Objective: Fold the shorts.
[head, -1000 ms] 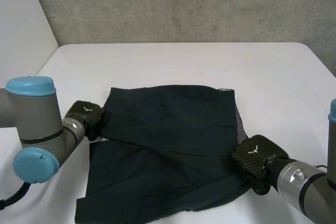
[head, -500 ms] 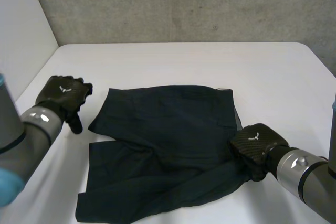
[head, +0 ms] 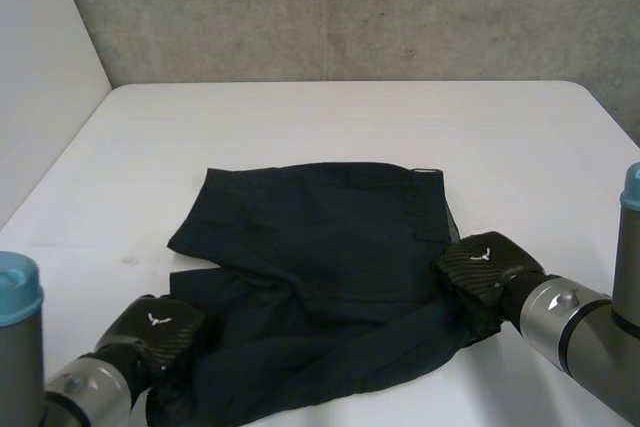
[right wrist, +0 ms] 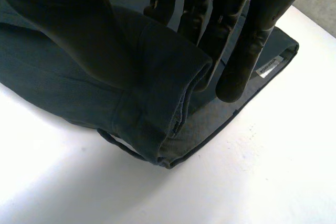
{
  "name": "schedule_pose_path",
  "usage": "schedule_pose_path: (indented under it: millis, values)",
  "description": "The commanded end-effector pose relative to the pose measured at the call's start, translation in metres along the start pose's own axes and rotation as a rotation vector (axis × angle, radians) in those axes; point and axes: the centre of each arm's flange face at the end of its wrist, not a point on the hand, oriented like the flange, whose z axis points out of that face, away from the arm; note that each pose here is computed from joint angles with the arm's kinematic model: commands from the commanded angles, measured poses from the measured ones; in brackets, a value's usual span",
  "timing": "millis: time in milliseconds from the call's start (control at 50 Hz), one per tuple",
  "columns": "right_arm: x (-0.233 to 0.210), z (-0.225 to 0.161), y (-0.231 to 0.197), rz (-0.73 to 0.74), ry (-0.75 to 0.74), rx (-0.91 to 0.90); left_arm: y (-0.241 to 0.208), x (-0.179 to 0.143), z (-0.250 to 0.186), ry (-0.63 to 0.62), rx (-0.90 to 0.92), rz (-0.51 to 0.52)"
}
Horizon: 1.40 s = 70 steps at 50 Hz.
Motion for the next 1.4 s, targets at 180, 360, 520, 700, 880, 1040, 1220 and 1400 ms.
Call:
schedule_pose_path:
  millis: [180, 360, 520, 700, 880, 1040, 1220, 1400]
  values:
    - [0.002, -0.039, -0.014, -0.086, 0.021, 0.018, -0.049, -0.012, -0.042, -0.067, 0.272, 0.009]
    - [0.01, -0.099, -0.053, -0.239, 0.114, 0.138, -0.084, -0.022, -0.112, -0.097, 0.428, 0.007]
    - [0.014, -0.128, -0.075, -0.257, 0.152, 0.207, -0.101, -0.023, -0.158, -0.074, 0.532, 0.023]
    - [0.013, -0.121, -0.07, -0.249, 0.131, 0.173, -0.088, -0.02, -0.136, -0.044, 0.453, 0.013]
    - [0.029, -0.047, -0.052, -0.212, 0.079, 0.09, -0.092, -0.029, -0.032, -0.048, 0.375, 0.002]
    - [0.049, 0.021, -0.059, -0.209, 0.12, 0.136, -0.113, -0.049, 0.057, -0.084, 0.366, -0.008]
    - [0.068, 0.101, -0.059, -0.237, 0.219, 0.162, -0.133, -0.071, 0.143, -0.2, 0.343, -0.019]
    - [0.072, 0.156, -0.053, -0.263, 0.294, 0.299, -0.132, -0.07, 0.186, -0.221, 0.335, -0.022]
